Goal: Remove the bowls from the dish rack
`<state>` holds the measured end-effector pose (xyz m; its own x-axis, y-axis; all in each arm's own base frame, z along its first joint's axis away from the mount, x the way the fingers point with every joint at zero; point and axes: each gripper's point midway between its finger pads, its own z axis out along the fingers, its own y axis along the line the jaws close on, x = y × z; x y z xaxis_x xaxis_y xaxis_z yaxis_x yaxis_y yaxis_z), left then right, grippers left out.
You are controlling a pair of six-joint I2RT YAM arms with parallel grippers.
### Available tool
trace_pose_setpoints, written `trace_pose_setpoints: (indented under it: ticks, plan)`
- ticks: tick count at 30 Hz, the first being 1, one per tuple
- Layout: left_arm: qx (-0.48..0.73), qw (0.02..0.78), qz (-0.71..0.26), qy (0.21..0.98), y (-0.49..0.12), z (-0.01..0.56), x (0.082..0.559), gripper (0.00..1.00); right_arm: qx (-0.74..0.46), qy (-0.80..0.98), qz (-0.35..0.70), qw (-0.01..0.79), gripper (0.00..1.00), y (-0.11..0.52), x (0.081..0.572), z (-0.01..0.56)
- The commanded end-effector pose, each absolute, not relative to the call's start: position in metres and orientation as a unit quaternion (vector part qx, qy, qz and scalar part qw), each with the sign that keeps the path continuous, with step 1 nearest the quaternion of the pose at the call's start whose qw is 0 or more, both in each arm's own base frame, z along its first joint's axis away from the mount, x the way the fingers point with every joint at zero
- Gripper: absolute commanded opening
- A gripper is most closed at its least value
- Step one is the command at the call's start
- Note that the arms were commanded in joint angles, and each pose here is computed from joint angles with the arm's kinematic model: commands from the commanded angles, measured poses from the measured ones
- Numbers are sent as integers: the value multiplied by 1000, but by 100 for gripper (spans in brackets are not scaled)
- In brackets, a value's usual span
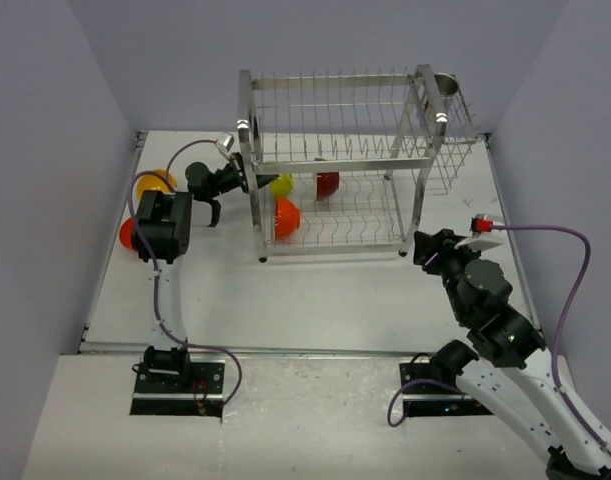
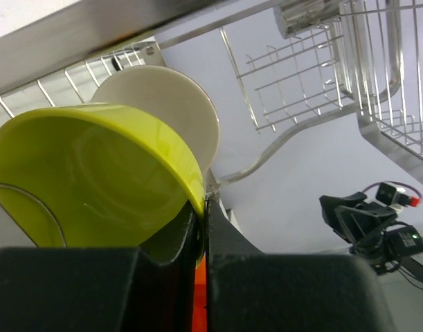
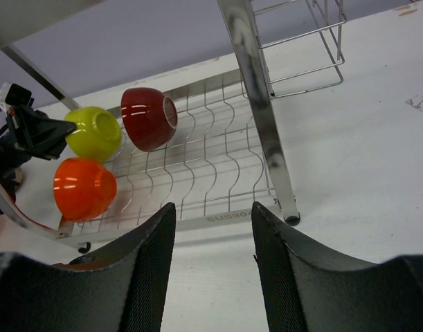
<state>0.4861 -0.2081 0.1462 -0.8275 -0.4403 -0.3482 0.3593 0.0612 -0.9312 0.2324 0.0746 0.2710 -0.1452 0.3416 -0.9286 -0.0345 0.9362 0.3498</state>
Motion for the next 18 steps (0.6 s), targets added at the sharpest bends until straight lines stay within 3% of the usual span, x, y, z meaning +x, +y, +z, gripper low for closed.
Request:
trace_pose_setpoints:
  ticks: [1, 18]
  plan:
    - [17, 285, -711, 643, -211, 155, 480, 0, 95, 740, 157, 648, 49, 82, 235, 271]
    - [23, 269, -722, 637, -220, 156, 496, 0, 95, 745, 147, 644, 49, 82, 239, 266]
